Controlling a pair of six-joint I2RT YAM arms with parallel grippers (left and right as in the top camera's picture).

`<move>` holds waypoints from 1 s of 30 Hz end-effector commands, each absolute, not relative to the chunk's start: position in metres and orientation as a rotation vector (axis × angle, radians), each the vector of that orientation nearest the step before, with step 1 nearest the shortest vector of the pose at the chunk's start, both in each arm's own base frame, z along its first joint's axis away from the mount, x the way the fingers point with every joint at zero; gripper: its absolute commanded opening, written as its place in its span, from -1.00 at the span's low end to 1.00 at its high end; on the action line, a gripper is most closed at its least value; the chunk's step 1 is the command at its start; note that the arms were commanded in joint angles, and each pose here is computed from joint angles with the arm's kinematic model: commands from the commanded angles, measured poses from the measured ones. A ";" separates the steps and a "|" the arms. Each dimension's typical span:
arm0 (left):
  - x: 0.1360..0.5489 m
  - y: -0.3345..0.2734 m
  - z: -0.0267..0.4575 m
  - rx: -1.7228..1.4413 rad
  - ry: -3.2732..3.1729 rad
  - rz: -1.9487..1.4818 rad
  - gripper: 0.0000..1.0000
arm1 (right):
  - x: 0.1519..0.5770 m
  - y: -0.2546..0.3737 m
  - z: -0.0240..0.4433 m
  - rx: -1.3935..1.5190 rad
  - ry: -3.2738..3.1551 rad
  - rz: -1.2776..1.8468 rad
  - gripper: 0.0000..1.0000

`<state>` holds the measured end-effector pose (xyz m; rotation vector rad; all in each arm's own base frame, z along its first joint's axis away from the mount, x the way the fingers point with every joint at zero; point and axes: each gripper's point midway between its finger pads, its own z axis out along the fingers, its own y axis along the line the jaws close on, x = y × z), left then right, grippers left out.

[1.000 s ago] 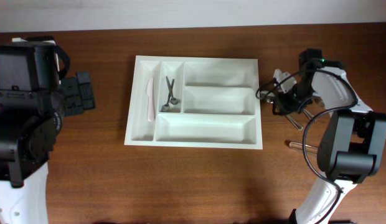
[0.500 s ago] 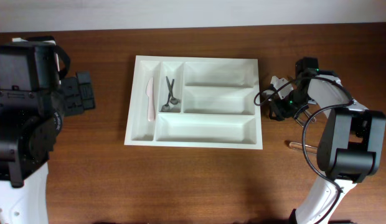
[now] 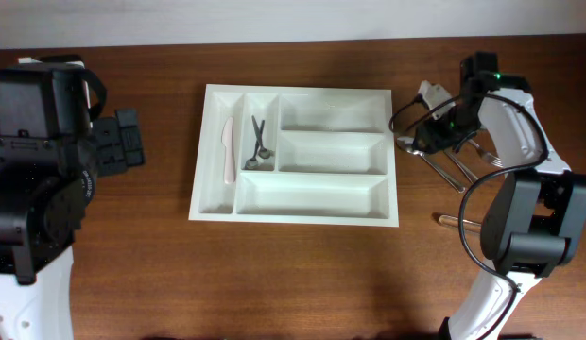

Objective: Pack container
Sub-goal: 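Move the right gripper over the two silver spoons and grasp one, then carry the spoon into the tray's middle compartment and release it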

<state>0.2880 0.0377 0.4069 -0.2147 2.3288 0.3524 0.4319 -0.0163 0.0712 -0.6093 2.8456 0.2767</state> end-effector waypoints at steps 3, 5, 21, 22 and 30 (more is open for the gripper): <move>0.286 0.041 0.411 -0.223 2.313 0.369 0.99 | 0.443 -0.027 0.065 -0.755 2.800 0.142 -0.11; 0.286 0.041 0.411 -0.223 2.313 0.369 0.99 | 0.446 -0.029 0.063 -0.754 2.795 0.125 -0.11; 0.286 0.041 0.411 -0.223 2.313 0.369 0.98 | 0.429 -0.027 0.017 -0.777 2.874 0.181 -0.12; 0.286 0.041 0.411 -0.223 2.313 0.369 0.99 | 0.429 -0.027 0.015 -0.778 2.876 0.182 -0.11; 0.286 0.041 0.411 -0.223 2.313 0.369 0.98 | 0.421 -0.026 -0.011 -0.776 2.870 0.177 -0.12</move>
